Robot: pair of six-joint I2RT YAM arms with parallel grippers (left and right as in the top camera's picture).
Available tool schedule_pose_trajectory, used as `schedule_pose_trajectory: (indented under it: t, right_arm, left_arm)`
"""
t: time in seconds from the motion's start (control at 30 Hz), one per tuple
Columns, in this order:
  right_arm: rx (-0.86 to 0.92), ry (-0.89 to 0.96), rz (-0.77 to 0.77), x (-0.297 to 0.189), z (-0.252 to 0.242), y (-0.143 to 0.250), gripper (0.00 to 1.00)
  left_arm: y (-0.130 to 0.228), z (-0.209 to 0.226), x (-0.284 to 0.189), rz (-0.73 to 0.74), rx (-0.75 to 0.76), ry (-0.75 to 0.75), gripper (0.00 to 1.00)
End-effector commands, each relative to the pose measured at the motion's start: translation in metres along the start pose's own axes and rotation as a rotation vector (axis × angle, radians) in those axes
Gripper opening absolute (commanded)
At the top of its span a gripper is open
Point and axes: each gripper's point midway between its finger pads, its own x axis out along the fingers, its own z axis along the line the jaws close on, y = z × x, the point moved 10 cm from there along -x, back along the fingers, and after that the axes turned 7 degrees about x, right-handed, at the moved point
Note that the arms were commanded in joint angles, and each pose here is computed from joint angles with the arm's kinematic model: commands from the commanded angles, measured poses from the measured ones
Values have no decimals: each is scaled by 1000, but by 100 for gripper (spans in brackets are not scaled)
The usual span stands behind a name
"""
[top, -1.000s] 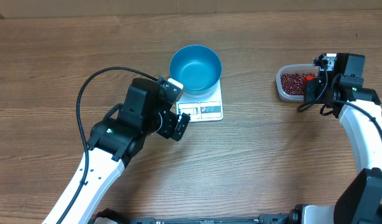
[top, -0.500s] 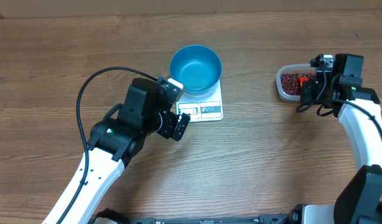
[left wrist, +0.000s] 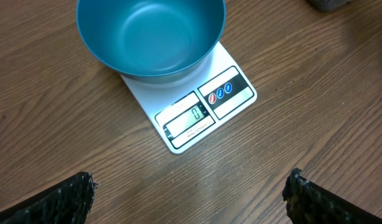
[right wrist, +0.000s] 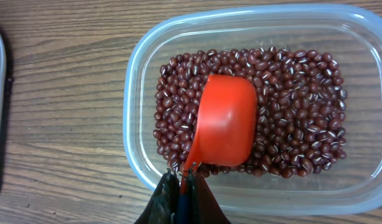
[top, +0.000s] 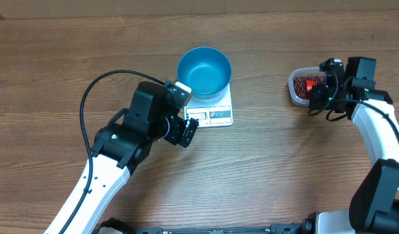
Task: Scoop item into bowl and weigh 150g on scale
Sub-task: 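Drag the red scoop through the beans with the right gripper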
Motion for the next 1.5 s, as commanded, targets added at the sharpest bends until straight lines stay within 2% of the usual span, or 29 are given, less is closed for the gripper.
schedule_pose_trajectory:
  t: [0.0, 0.27, 0.47, 0.6, 1.47]
  right_arm:
    - [31, -88, 26, 7, -1, 5, 4]
    - [125, -221, 1, 0, -22, 7, 4]
    - [206, -309, 70, 24, -36, 19, 4]
    - [245, -346, 55, 21, -46, 20, 4]
    - [440, -403, 41, 11, -63, 22, 4]
  left_arm:
    - [1, 0, 2, 3, -12, 10, 100]
    - [1, 0, 2, 4, -12, 11, 99]
    - [1, 0, 2, 4, -12, 11, 100]
    - [1, 0, 2, 4, -12, 11, 100]
    - [1, 0, 2, 4, -12, 11, 99]
